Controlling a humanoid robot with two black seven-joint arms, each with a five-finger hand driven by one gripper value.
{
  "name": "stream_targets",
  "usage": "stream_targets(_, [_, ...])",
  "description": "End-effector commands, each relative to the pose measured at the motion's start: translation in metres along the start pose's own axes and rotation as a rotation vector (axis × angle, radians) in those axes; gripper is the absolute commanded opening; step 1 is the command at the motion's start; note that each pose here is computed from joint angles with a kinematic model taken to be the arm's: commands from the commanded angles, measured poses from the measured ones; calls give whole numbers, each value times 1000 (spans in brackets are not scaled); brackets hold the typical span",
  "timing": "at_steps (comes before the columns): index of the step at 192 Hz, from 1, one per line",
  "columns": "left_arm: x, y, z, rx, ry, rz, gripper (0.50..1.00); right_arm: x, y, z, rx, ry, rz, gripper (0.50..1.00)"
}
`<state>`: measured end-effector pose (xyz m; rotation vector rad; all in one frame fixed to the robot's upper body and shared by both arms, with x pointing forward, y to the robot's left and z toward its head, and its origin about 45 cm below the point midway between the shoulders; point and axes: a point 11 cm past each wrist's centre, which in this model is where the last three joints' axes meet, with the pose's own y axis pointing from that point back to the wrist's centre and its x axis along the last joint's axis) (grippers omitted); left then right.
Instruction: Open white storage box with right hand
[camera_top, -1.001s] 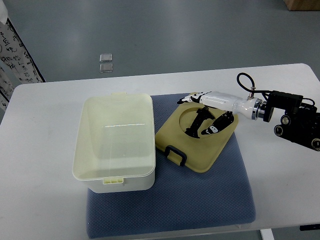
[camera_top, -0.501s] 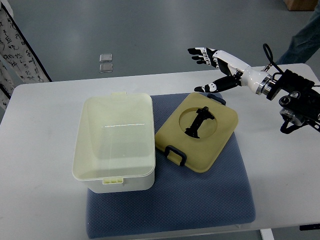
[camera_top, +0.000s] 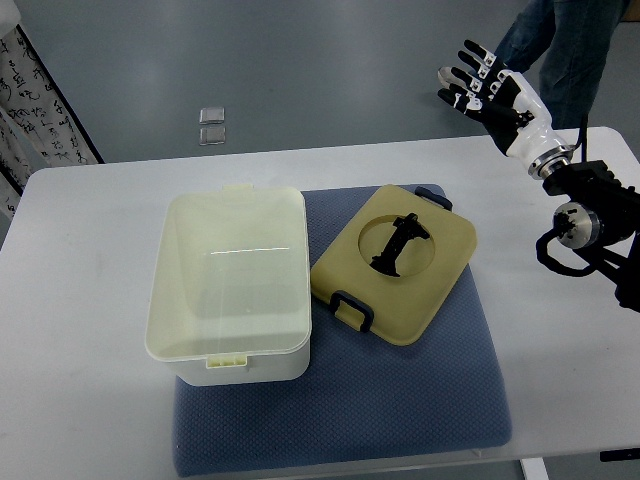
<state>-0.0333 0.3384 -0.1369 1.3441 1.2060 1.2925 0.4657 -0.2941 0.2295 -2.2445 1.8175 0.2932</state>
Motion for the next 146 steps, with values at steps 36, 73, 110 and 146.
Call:
stream_targets(36, [0,0,0,0,-1,0,1000,4,9,38,-161,-119,90,928])
stream_targets(73, [0,0,0,0,0,-1,1000,11,15,53,-145,-104,142,930])
stream_targets(110, [0,0,0,0,0,-1,1000,19,17,53,-82,-92,168,930])
stream_targets(146, [0,0,0,0,0,-1,1000,21,18,55,-75,-93,177,930])
